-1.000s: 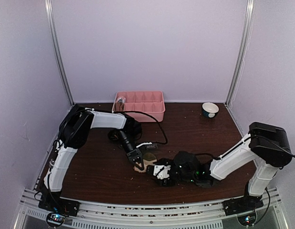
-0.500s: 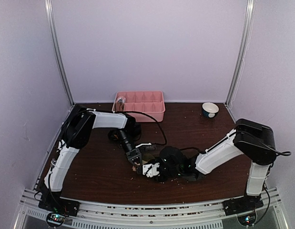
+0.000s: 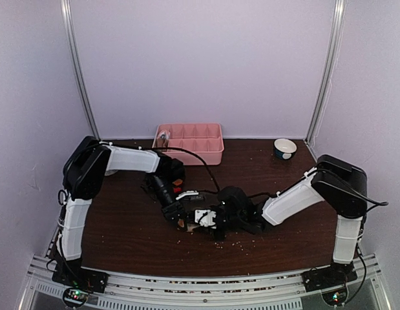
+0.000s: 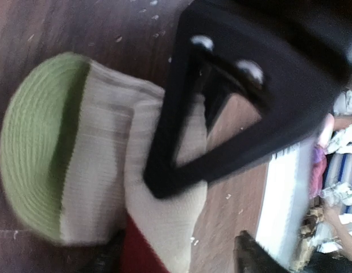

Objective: Roll the socks
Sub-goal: Roll the sock at the center of the board.

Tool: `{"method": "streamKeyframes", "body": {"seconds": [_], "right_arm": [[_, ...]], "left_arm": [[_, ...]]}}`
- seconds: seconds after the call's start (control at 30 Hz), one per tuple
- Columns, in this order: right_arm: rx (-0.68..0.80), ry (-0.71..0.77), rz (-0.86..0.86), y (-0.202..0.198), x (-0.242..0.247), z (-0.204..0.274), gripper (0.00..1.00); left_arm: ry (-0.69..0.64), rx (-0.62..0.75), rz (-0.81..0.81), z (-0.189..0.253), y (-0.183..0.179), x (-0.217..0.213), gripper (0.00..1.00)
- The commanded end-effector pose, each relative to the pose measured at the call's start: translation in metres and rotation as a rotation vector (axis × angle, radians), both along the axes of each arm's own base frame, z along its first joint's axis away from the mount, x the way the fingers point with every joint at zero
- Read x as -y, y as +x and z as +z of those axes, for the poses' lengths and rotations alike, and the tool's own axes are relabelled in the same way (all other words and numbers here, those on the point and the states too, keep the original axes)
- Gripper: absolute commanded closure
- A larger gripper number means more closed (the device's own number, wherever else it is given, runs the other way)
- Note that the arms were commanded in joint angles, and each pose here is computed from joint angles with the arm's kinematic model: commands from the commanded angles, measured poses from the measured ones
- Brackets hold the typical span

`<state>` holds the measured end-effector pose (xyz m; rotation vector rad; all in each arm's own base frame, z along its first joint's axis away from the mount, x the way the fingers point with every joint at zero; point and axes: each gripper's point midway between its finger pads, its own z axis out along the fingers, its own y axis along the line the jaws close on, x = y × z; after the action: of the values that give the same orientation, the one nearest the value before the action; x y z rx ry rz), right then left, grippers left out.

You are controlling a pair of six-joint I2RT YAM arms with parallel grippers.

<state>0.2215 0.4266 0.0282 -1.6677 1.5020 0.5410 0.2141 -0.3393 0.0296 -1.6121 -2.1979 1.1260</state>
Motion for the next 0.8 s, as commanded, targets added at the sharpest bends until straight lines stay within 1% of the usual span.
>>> {"method": "streamKeyframes", "body": {"seconds": [0.0, 0.07, 0.2, 0.3, 0.43, 0.5, 0.63, 0.77], "right_arm": [[-0.399, -0.187, -0.044, -0.039, 0.047, -0.083, 0.94], [-0.486, -0.148, -0.084, -0.032, 0.050, -0.084, 0.95], [-0.607, -0.085, -0.134, -0.023, 0.058, -0.083, 0.97], [-0.666, -0.094, -0.179, -0.021, 0.068, -0.091, 0.98], [-0.734, -0.113, -0.275, -0.013, 0.081, -0.108, 1.00], [-0.758, -0.119, -0.277, -0.017, 0.084, -0.112, 1.00], [-0.808, -0.158, -0.293, -0.020, 0.090, -0.125, 1.00], [-0.853, -0.160, -0.313, -0.018, 0.091, -0.129, 1.00]], "left_arm": [[0.009, 0.322, -0.005, -0.012, 0.039, -0.018, 0.03], [-0.007, 0.369, -0.015, -0.005, 0.040, -0.021, 0.02], [-0.083, 0.466, -0.027, 0.014, 0.041, -0.018, 0.03], [-0.148, 0.503, -0.047, 0.028, 0.037, -0.012, 0.07], [-0.221, 0.607, -0.121, 0.042, 0.024, -0.001, 0.13], [-0.257, 0.656, -0.157, 0.050, 0.019, 0.004, 0.15], [-0.268, 0.737, -0.253, 0.050, 0.010, 0.013, 0.21], [-0.267, 0.807, -0.343, 0.041, 0.001, 0.023, 0.28]]}}
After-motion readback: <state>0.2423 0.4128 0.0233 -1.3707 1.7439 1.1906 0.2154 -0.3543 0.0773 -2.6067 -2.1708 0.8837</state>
